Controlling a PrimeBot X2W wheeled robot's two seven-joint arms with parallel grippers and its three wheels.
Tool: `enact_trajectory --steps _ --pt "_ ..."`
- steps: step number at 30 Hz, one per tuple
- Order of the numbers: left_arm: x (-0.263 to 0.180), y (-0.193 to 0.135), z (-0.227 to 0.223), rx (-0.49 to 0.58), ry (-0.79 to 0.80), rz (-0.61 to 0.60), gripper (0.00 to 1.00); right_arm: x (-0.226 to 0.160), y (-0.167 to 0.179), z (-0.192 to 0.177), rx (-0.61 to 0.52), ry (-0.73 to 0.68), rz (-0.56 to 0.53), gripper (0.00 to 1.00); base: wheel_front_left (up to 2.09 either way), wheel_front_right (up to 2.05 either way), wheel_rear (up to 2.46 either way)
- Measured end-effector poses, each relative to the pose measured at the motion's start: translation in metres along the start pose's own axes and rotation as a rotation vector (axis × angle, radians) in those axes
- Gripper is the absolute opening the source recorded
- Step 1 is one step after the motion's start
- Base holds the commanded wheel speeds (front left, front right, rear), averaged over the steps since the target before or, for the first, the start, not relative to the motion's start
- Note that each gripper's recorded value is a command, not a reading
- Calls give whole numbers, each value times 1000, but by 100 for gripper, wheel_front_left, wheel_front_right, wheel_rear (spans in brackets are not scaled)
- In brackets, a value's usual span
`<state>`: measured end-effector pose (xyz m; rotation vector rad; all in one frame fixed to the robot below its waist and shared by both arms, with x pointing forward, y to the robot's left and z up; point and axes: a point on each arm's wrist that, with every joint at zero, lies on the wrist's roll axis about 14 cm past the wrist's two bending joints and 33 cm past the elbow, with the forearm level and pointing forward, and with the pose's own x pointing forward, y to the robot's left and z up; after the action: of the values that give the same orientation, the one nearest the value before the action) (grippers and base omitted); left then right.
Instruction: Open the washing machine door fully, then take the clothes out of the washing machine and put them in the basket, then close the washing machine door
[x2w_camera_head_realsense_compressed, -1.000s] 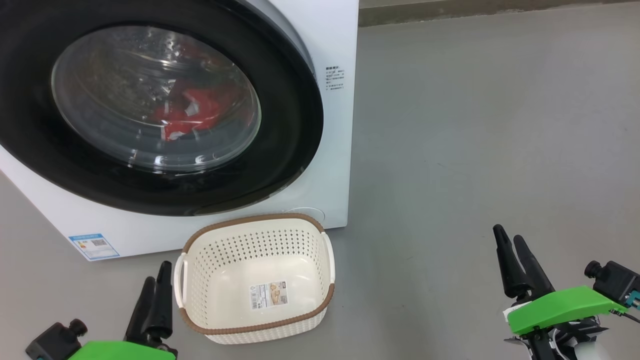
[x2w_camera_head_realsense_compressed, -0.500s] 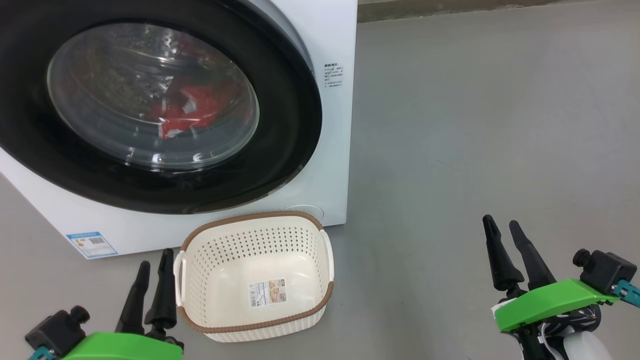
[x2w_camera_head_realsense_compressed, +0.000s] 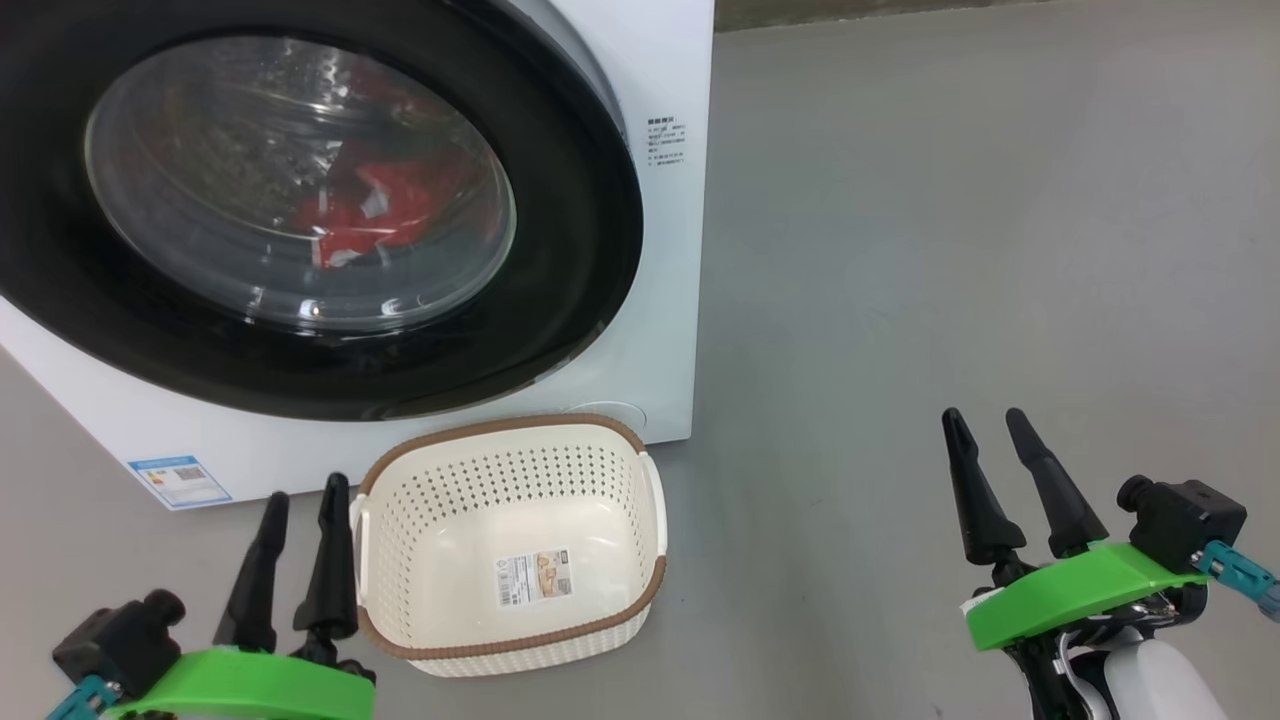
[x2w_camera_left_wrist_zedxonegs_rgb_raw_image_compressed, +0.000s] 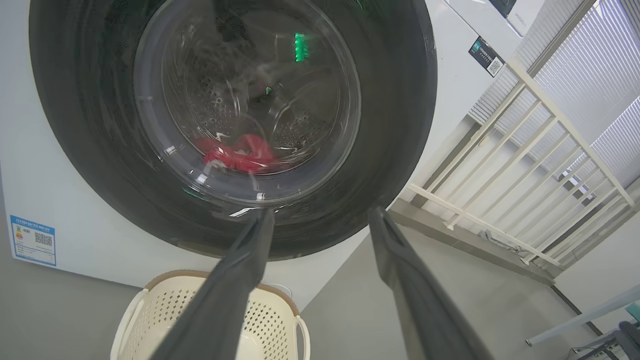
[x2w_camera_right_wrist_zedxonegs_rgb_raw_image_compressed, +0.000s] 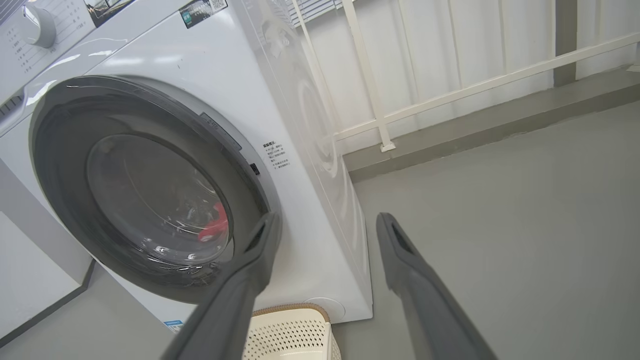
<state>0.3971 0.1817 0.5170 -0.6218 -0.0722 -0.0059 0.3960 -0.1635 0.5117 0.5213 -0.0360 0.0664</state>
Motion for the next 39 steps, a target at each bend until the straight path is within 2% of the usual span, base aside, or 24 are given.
enact_trajectory --steps 36,39 --pt "15 -28 19 383 -107 -119 100 14 33 21 -424 -107 144 100 0 0 0" --pt "15 -29 20 391 -109 -122 100 13 36 21 -433 -112 152 100 0 0 0"
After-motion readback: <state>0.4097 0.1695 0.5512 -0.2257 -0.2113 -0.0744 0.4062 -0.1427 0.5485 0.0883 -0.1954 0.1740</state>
